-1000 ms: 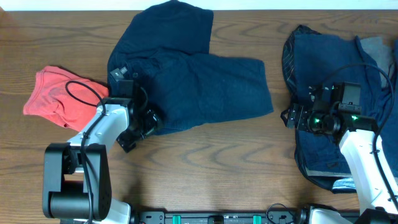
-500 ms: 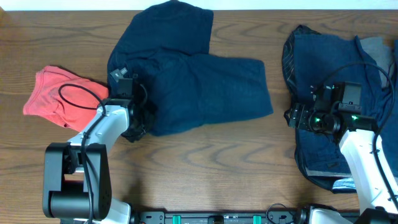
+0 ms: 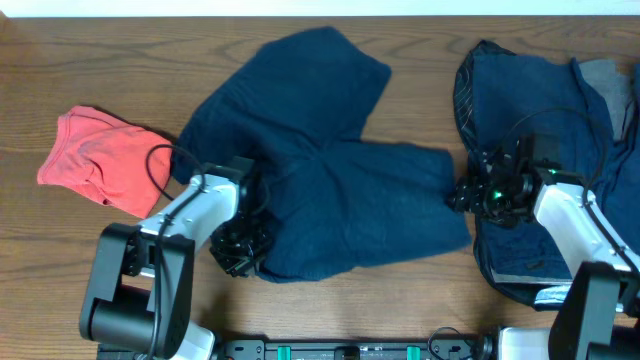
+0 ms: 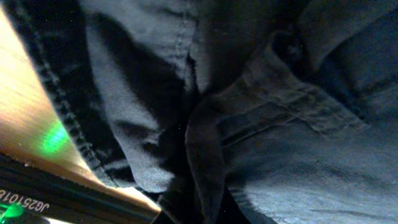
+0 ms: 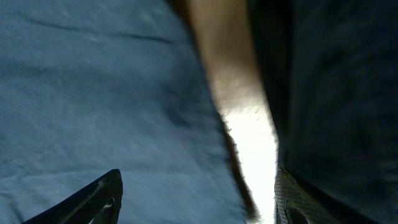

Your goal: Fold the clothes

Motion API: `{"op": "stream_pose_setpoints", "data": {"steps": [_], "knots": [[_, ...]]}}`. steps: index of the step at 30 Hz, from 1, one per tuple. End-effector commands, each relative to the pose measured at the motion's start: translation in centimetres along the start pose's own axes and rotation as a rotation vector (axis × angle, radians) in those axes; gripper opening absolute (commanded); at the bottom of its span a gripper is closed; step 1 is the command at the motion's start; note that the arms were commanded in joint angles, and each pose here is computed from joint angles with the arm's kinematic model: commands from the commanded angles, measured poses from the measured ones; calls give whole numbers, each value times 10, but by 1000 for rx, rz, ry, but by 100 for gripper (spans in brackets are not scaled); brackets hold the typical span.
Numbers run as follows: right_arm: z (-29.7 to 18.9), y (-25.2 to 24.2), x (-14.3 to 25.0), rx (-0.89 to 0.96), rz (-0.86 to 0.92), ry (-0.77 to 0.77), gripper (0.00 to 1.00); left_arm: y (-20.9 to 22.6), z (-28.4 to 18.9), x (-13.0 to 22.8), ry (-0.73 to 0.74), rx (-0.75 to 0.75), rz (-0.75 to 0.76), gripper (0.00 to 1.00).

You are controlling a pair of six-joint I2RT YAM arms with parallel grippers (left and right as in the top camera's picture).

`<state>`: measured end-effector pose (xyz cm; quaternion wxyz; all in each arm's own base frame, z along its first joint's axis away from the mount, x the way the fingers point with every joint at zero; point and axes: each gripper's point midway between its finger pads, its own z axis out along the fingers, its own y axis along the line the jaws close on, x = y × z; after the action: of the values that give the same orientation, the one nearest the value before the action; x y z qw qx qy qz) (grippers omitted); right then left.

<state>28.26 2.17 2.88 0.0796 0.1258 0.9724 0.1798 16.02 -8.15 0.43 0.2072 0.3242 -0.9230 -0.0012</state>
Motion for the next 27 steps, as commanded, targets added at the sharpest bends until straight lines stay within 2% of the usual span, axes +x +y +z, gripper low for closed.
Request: {"op": "stream_pose_setpoints", "data": {"steps": [1,8,16,21,27], "knots": [[6,8,8,-47,-8,53,77,2,4,4,-13,-36,45,6],[10,5,42,-27,85,201,78,4,4,-5,-63,-55,31,6],[-3,3,86,4,161,384,85,-5,4,-10,-86,-18,40,6],[4,-3,87,61,211,366,86,-5,4,-11,-86,-17,44,6],[37,0,76,66,263,239,84,-5,4,-10,-84,-20,44,6]]}}
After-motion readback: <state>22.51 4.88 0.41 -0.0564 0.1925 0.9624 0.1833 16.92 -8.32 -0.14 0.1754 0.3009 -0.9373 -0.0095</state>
